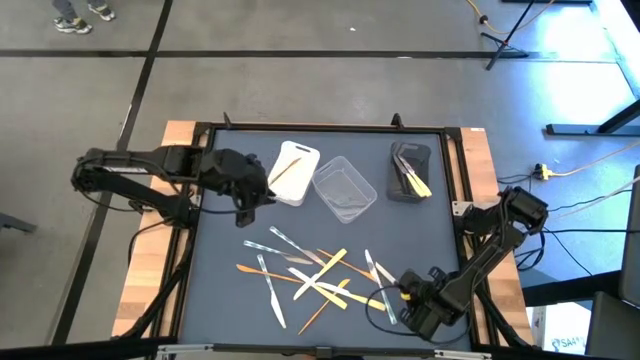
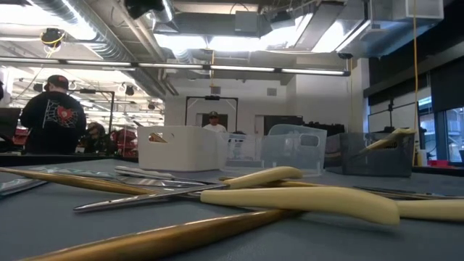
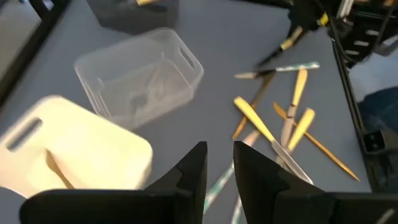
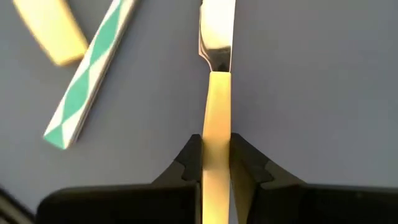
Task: Sort silverware by color (type)
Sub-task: Put the yellow knife into the black bin
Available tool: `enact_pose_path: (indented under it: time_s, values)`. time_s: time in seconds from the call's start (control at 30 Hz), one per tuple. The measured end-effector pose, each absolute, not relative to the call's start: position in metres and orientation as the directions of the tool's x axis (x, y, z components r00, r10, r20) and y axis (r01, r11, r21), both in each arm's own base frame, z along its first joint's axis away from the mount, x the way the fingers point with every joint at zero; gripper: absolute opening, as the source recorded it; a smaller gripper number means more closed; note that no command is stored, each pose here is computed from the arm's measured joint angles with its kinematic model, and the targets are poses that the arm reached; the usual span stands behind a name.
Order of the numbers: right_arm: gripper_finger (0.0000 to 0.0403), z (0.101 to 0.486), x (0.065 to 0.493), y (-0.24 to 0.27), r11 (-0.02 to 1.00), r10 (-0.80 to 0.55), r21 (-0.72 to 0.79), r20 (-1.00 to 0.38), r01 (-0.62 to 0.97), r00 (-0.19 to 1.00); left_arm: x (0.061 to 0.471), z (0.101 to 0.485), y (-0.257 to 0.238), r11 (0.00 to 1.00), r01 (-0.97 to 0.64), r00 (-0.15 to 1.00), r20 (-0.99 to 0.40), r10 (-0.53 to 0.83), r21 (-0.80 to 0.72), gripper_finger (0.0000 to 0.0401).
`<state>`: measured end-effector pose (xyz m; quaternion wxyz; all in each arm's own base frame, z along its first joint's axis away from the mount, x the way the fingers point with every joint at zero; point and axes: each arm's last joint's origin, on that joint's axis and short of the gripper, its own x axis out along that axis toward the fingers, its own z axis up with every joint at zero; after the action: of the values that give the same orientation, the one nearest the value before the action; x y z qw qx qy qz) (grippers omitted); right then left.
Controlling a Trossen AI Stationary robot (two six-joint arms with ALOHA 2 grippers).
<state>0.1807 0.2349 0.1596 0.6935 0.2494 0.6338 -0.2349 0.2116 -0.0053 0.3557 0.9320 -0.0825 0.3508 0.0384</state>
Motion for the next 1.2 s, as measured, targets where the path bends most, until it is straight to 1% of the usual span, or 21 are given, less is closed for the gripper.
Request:
enact_pose_path:
  time_s: [0.07, 0.33, 0.5, 0.57, 0.8, 1.2]
  values:
    - [0.0032, 0.163, 0.179, 0.231, 0.765, -0.018, 0.032, -0.997, 0.643, 0.071, 0.207, 0.347, -0.009, 0.980, -0.137, 0.738, -0.674, 0.005, -0.142, 0.0073]
    - [0.0032, 0.189, 0.172, 0.221, 0.763, 0.019, 0.068, -0.996, 0.643, 0.083, 0.200, 0.307, -0.018, 0.961, -0.193, 0.662, -0.749, -0.021, -0.198, 0.0073]
    - [0.0032, 0.210, 0.166, 0.211, 0.755, 0.069, 0.111, -0.994, 0.647, 0.089, 0.198, 0.282, -0.022, 0.954, -0.219, 0.608, -0.794, -0.032, -0.206, 0.0073]
    - [0.0032, 0.219, 0.163, 0.206, 0.749, 0.097, 0.131, -0.991, 0.650, 0.089, 0.199, 0.274, -0.024, 0.949, -0.227, 0.609, -0.792, -0.036, -0.217, 0.0073]
    - [0.0032, 0.246, 0.161, 0.177, 0.694, 0.137, 0.174, -0.985, 0.698, 0.110, 0.201, 0.259, -0.028, 0.951, -0.202, 0.635, -0.770, -0.054, -0.233, 0.0073]
    - [0.0033, 0.287, 0.149, 0.111, 0.569, 0.147, 0.233, -0.972, 0.789, 0.182, 0.201, 0.256, -0.028, 0.951, -0.202, 0.635, -0.771, -0.054, -0.233, 0.0073]
